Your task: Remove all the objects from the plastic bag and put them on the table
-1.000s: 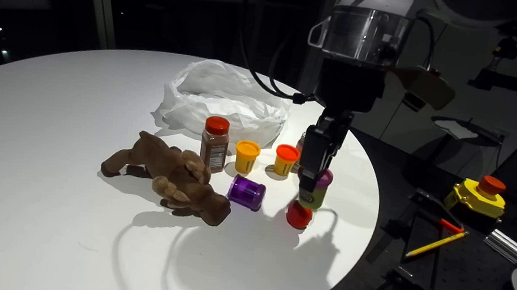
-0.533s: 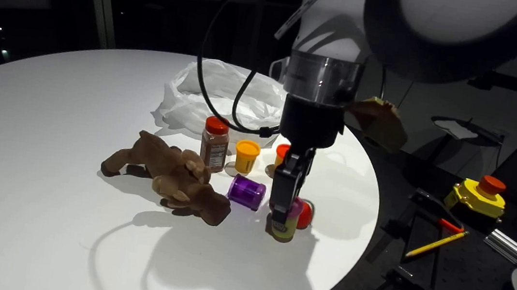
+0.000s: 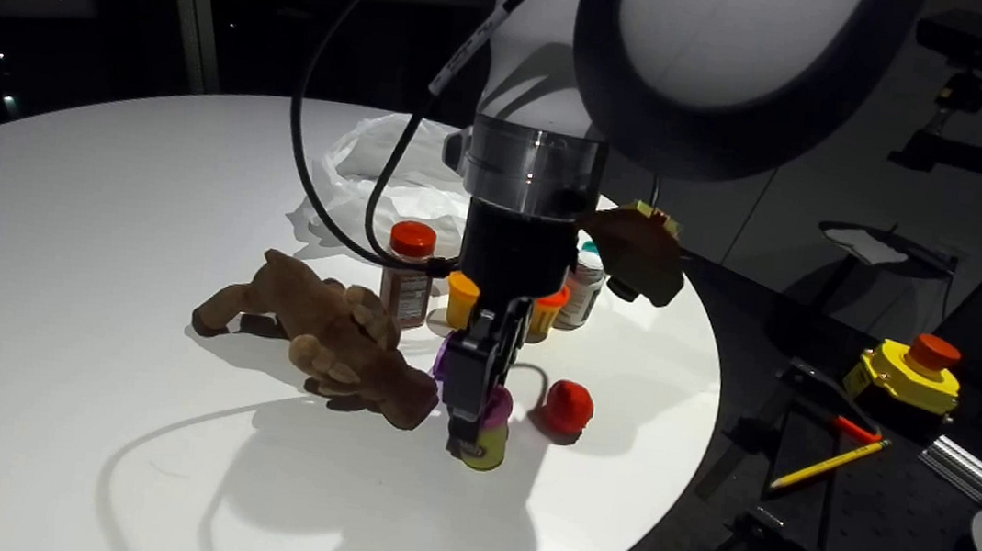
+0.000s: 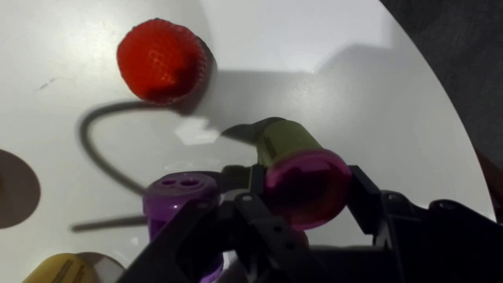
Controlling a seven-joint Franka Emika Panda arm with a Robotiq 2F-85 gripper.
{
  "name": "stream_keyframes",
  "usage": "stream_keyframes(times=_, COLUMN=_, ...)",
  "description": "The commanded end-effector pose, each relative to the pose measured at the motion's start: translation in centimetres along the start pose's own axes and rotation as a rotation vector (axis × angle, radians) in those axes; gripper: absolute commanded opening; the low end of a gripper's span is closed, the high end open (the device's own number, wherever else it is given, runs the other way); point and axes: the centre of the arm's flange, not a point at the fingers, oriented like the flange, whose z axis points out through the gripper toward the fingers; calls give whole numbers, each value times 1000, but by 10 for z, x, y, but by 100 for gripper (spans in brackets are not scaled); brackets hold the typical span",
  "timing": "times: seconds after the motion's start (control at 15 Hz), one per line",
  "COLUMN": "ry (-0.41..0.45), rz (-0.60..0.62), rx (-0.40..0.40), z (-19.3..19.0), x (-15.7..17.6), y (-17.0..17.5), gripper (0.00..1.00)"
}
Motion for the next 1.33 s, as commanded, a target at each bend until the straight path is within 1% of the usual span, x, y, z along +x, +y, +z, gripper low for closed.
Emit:
stream_keyframes(times=0.0, ry=36, rz=-46, rx=7, z=6, x=7, y=-3, gripper=28)
stream_keyframes(times=0.2, ry=61, rz=-71, rx=-8, z=4, x=8, y=-6, gripper=28)
stream_keyframes(times=0.27, ry=64, rz=-76, rx=-9, z=3, x=7, y=-6, gripper=78)
stream_keyframes(times=0.33, ry=67, rz=-77, rx=-5, z=2, x=7, y=-7, gripper=79)
stream_keyframes(times=0.53, ry=78, rz=-78, rx=-3, z=-2, x=8, y=-7, gripper=99)
stream_keyframes(times=0.67, ry=87, rz=-49, rx=-6, z=-14, x=13, y=-7, gripper=100)
stream_keyframes(times=0.8, ry=110, rz=38, rx=-25, z=-42, x=23, y=-7, gripper=100)
stream_keyframes(times=0.93, ry=162, rz=159, rx=-54, z=-75, x=34, y=-5, gripper=100)
stream_keyframes(times=1.13, ry=222, rz=324, rx=-66, z=-132, x=45, y=3, gripper=100)
stream_keyframes(times=1.27, ry=244, rz=439, rx=-73, z=-166, x=47, y=6, gripper=100)
